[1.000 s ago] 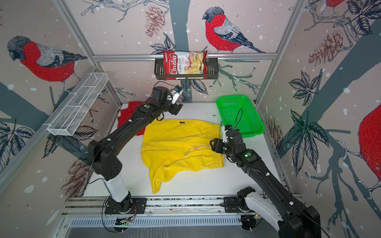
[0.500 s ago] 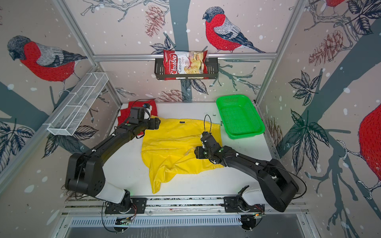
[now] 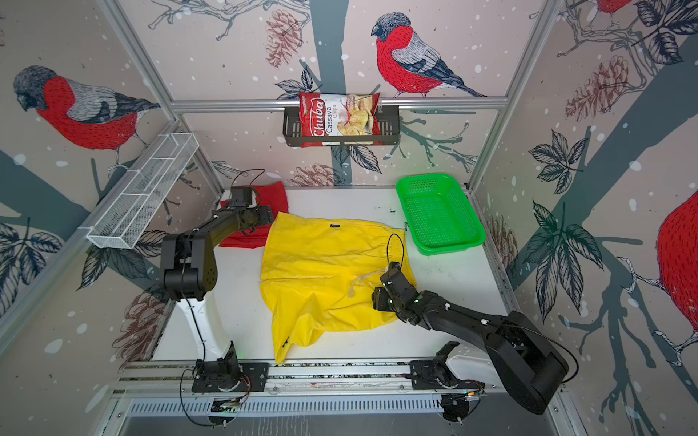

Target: Fold and stack the shorts

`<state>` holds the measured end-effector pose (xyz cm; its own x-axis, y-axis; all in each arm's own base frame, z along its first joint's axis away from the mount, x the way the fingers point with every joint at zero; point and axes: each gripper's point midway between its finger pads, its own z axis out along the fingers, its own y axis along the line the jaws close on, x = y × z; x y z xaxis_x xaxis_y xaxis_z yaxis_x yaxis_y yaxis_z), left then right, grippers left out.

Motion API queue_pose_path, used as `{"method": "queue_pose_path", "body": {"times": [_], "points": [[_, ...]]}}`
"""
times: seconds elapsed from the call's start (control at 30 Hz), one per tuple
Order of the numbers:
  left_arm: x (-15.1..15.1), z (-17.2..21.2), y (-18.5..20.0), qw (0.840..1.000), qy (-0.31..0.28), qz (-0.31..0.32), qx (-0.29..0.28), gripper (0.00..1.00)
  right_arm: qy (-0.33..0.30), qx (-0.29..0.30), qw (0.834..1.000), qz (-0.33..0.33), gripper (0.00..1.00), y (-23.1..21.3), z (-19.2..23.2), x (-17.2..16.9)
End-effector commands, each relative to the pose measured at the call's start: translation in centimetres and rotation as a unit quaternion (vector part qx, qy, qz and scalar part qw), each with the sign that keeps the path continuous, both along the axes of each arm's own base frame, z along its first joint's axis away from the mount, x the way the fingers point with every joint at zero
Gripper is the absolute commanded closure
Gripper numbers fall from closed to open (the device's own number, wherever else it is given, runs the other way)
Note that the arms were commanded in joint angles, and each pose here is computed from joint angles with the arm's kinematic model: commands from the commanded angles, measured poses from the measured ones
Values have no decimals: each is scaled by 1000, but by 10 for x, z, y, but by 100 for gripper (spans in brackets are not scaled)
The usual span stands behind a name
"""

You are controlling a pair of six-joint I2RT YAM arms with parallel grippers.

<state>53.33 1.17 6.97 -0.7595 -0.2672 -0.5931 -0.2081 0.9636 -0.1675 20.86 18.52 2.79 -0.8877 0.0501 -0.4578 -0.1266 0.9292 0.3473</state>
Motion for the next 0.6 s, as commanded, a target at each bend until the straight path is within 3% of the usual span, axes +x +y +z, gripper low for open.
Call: {"method": "queue_pose_path", "body": {"times": [0.0, 0.2, 0.43, 0.57], "points": [[-4, -24, 13, 999, 39, 21, 4, 17, -3, -19, 1000, -18, 37, -10, 10, 0], [-14, -49, 46, 996, 67, 58, 22, 17, -87, 32, 995, -25, 35, 0, 72, 32], [-24, -50, 103, 991, 72, 112, 35, 17, -96, 11, 995, -11, 35, -5, 85, 49], [-18, -26, 102, 993, 46, 103, 18, 17, -119, 17, 993, -2, 36, 7, 103, 63]]}}
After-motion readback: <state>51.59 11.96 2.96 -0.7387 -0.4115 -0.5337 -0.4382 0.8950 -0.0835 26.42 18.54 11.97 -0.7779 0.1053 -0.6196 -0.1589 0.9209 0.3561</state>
